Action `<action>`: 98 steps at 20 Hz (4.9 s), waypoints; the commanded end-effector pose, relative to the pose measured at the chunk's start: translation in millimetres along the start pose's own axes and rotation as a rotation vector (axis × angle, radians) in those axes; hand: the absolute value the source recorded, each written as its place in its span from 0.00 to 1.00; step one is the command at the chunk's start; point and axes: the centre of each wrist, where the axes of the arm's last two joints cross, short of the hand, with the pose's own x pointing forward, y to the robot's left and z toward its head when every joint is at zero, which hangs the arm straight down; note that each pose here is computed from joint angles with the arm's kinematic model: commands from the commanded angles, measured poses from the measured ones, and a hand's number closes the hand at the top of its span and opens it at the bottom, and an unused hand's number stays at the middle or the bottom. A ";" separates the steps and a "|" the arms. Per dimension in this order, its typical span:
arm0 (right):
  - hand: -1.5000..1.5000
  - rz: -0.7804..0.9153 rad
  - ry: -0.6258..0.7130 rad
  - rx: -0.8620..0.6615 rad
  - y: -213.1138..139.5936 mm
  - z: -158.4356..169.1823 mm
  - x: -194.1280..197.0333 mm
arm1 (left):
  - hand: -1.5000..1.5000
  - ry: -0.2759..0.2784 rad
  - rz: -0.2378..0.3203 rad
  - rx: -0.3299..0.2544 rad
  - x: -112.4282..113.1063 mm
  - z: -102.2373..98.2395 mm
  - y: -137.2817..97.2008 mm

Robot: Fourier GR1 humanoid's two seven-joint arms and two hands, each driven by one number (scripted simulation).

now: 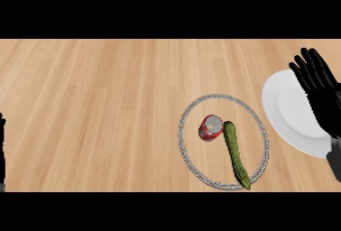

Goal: Pick the squash from the placemat and place it in the plate

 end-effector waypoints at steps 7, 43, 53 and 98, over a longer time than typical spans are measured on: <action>0.00 0.465 0.040 0.170 48.6 -25.5 16.3 | 0.50 -0.113 0.142 -0.334 55.5 -9.2 -68.7; 0.00 0.957 0.731 0.168 111.1 48.4 49.0 | 0.50 -0.081 0.212 -0.512 81.7 -5.0 -136.9; 0.00 0.998 0.843 0.265 124.1 41.3 11.5 | 0.50 -0.100 0.235 -0.501 96.2 -31.9 -118.1; 1.00 1.217 0.362 -0.022 -210.0 96.3 52.5 | 0.50 -0.081 0.223 -0.475 87.2 -18.4 -108.8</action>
